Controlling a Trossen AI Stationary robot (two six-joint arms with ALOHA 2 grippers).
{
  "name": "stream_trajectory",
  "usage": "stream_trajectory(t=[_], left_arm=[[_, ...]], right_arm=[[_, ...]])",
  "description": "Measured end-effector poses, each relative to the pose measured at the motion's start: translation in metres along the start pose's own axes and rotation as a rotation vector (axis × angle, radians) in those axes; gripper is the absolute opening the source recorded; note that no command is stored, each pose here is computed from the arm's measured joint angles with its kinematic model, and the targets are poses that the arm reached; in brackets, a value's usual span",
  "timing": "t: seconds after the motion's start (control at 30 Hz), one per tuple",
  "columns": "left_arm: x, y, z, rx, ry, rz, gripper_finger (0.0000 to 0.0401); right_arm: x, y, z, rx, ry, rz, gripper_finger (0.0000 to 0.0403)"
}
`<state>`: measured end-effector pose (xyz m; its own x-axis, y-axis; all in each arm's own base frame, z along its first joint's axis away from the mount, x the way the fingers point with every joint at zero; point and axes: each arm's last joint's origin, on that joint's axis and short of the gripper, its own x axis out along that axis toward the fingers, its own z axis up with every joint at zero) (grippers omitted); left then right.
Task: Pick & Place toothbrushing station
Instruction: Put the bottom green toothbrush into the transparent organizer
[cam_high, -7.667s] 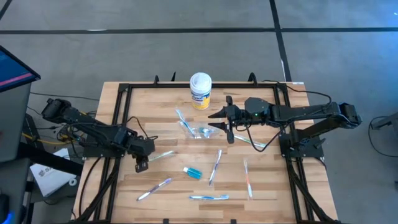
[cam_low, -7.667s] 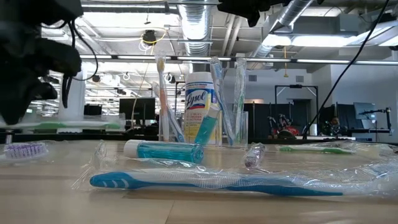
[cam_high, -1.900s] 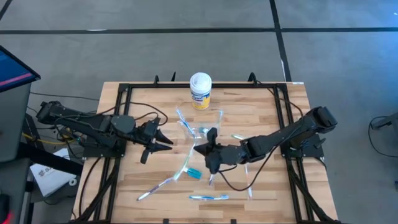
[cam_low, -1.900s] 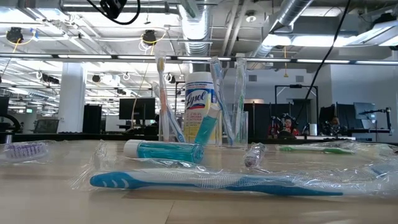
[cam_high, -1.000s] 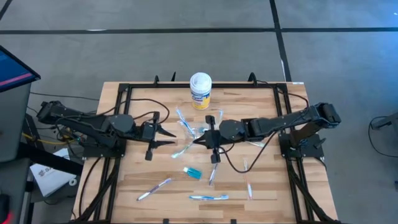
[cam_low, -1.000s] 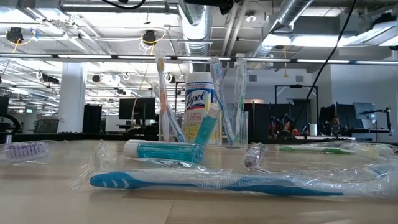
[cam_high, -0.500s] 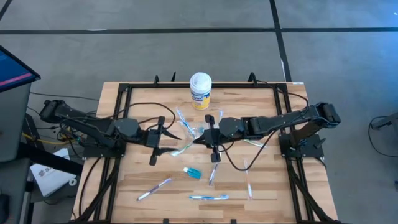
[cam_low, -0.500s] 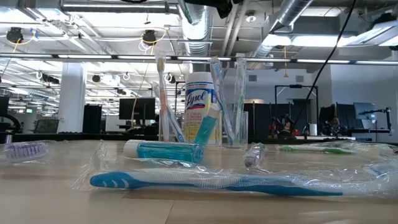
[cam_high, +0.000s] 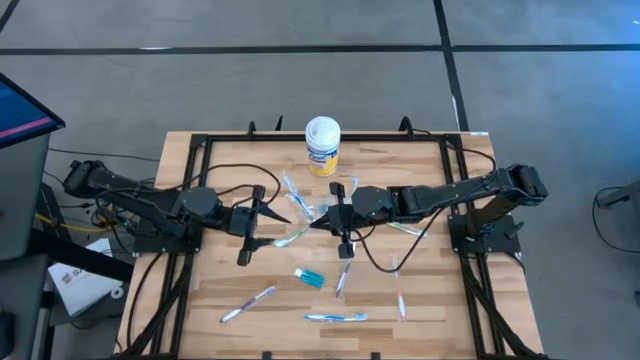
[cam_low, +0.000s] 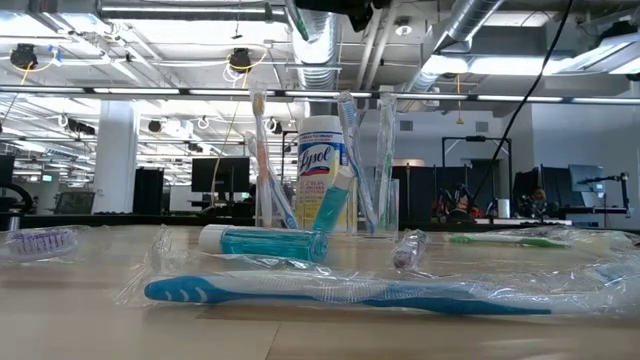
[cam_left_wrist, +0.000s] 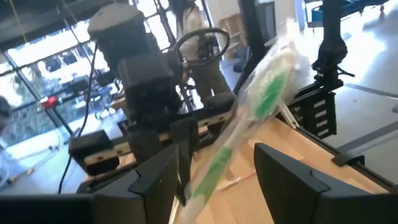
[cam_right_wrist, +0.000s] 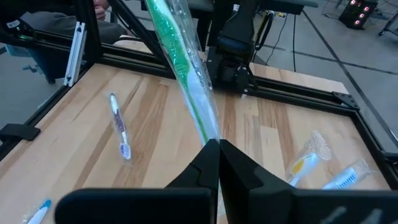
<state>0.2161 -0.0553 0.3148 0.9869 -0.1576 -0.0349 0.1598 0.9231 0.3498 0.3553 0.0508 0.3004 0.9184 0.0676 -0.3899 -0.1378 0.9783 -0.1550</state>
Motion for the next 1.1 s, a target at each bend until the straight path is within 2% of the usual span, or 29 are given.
stream_trajectory(t=[0.23,0.7,0.93,1.1], left_arm=[[0.002,0.000,0.005,0.004,-0.079,-0.037,0.0188],[0.022,-0.005,-0.001,0.054,-0.115,-0.025,0.0166],[0.021,-0.004,0.001,0.053,-0.123,-0.021,0.0134],[0.021,-0.005,0.001,0.055,-0.138,-0.056,0.0098]], right_arm=[[0.000,0.000,0.000,0.000,0.000,0.000,0.0000],[0.000,0.000,0.001,0.000,-0.007,-0.001,0.0000],[0.000,-0.002,0.000,-0.006,-0.007,0.002,0.0000],[0.000,-0.002,0.001,-0.005,-0.011,0.016,0.0000]])
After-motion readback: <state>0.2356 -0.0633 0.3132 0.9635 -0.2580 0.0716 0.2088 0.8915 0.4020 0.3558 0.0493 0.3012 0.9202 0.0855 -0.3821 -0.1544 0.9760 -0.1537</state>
